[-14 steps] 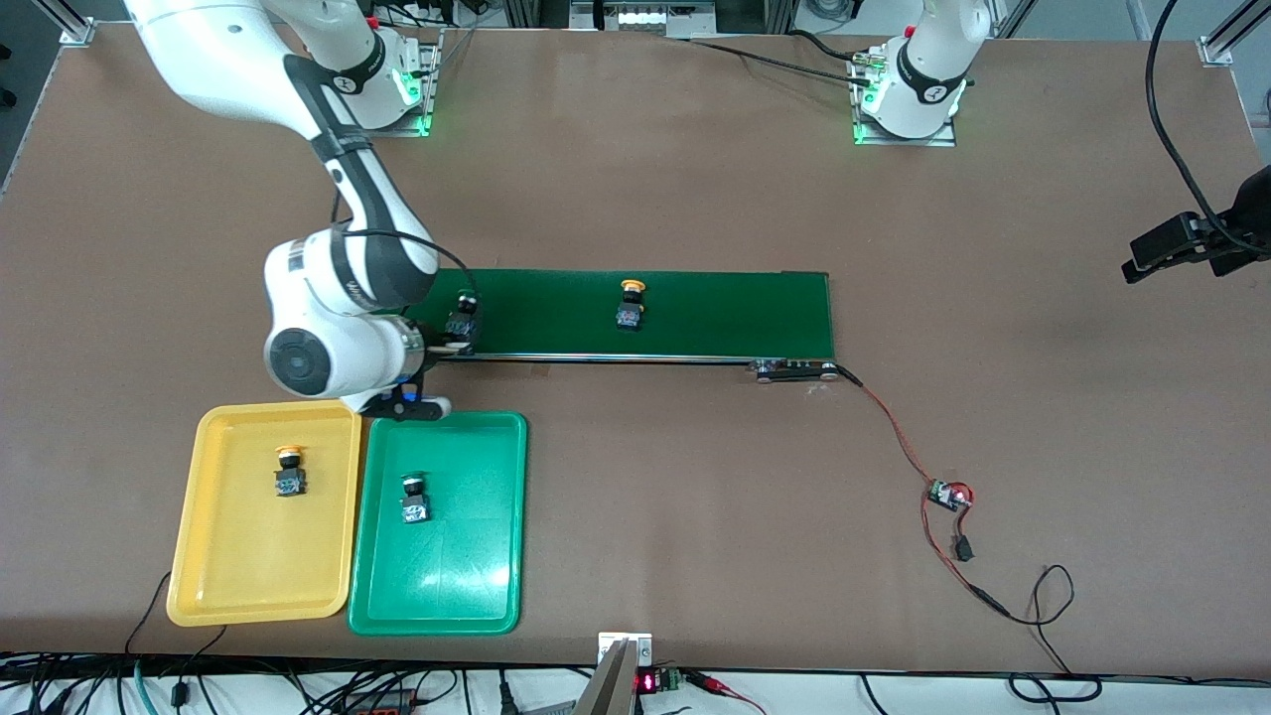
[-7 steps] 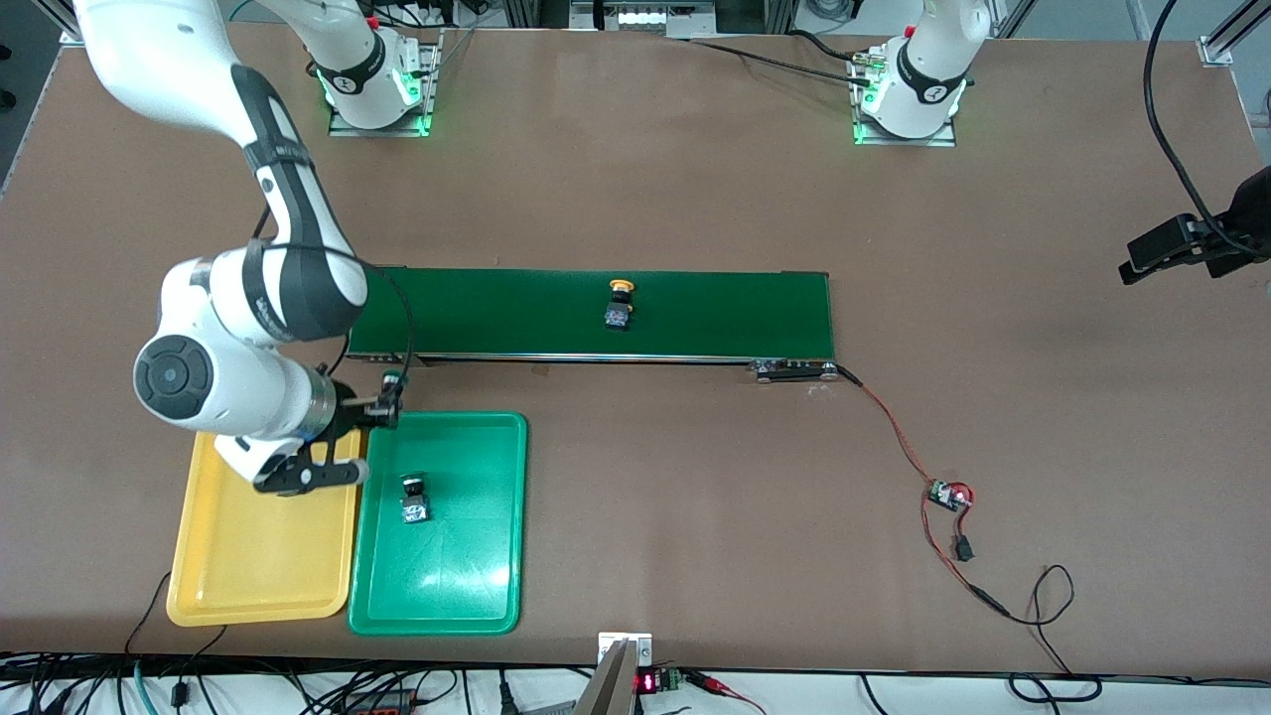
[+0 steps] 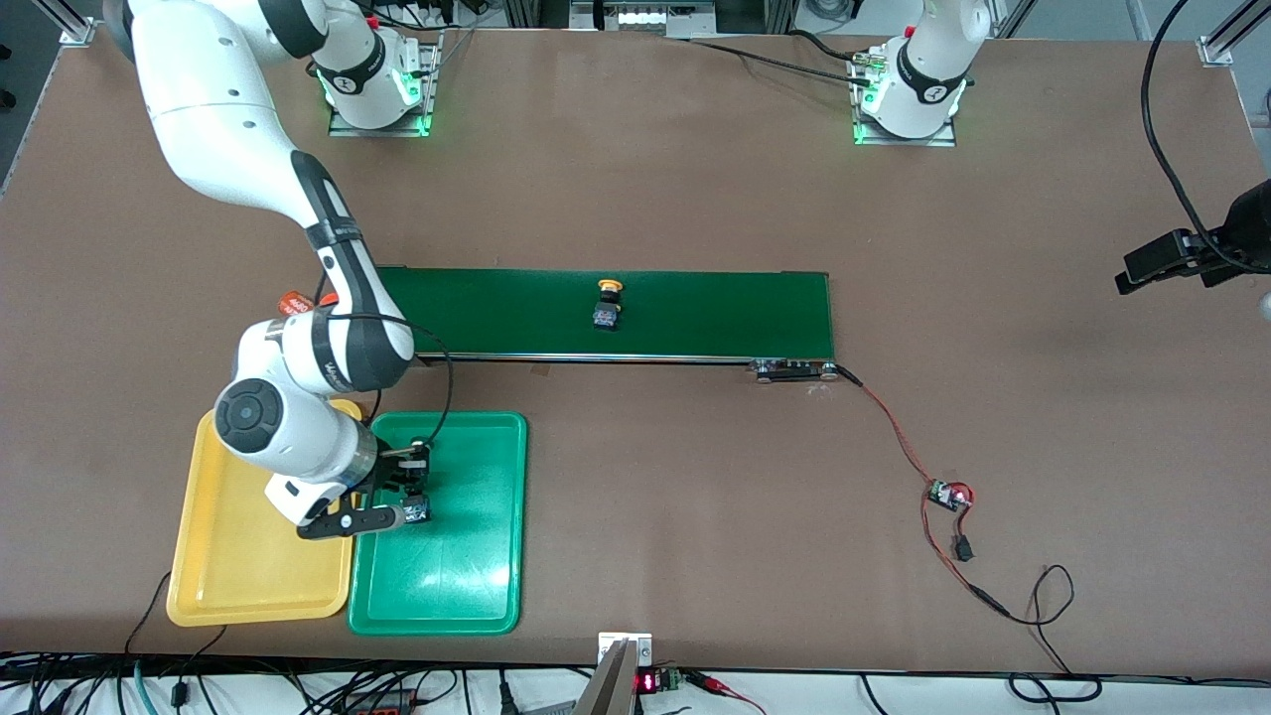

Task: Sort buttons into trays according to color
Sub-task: 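Carry the black button into the green tray and open the right gripper, then reach the right gripper back to the belt and grasp the last button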

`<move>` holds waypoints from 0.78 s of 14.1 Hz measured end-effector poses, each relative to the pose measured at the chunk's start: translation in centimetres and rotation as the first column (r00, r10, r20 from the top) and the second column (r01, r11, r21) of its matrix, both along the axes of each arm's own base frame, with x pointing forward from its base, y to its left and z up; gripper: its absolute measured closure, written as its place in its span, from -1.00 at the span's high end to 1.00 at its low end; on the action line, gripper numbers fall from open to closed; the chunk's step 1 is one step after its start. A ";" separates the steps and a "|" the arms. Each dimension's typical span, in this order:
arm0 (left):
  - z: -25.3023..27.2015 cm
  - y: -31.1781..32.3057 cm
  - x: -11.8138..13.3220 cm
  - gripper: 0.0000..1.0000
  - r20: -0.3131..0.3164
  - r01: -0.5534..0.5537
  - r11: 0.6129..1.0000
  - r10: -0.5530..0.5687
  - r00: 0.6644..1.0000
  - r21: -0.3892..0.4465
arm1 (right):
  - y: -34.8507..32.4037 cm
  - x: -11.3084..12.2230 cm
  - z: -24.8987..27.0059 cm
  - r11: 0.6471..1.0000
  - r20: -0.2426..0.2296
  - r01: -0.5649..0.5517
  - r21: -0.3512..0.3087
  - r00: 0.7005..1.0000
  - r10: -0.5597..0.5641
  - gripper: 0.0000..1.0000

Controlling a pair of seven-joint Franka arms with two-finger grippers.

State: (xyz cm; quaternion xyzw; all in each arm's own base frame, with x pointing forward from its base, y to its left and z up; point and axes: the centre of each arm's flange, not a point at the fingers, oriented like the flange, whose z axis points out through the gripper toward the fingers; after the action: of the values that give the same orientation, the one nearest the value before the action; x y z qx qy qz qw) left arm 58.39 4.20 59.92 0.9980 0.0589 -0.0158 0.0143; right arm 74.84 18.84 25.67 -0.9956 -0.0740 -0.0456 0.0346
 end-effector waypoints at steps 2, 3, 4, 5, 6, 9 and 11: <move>0.0 0.1 0.0 1.00 0.003 -0.001 1.000 0.001 1.000 0.000 | 1.6 -0.2 -1.1 1.000 0.012 -0.018 0.003 1.000 0.018 -0.30; 0.1 0.1 0.1 1.00 0.011 -0.001 1.000 0.001 1.000 0.001 | 2.3 -0.3 -1.5 1.000 0.015 -0.028 0.004 1.000 0.028 -0.30; 0.2 0.1 0.2 1.00 0.020 -0.002 1.000 0.002 1.000 0.001 | 2.9 -0.5 -1.9 0.999 0.014 -0.035 0.004 0.999 0.035 -0.30; 0.2 0.1 0.3 1.00 0.025 -0.002 1.000 0.002 1.000 0.002 | 3.4 -0.7 -2.2 0.999 0.012 -0.042 0.003 0.999 0.042 -0.30; 0.2 0.1 0.3 1.00 0.028 -0.002 1.000 0.002 1.000 0.002 | 3.7 -0.8 -2.4 0.999 0.009 -0.046 0.003 0.999 0.046 -0.30; 0.3 0.1 0.3 1.00 0.029 -0.002 1.000 0.002 1.000 0.002 | 4.0 -0.8 -2.6 0.999 0.009 -0.049 0.002 0.999 0.049 -0.10; 0.2 0.1 0.3 1.00 0.029 -0.002 1.000 0.002 1.000 0.002 | 3.9 -0.7 -2.3 0.999 0.016 -0.047 0.003 0.999 0.047 0.29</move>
State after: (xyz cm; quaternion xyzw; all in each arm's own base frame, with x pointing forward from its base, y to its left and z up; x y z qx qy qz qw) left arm 58.71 4.31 60.16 0.9981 0.0598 -0.0012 0.0144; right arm 74.15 22.75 23.34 -0.9931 -0.0976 -0.0528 0.0369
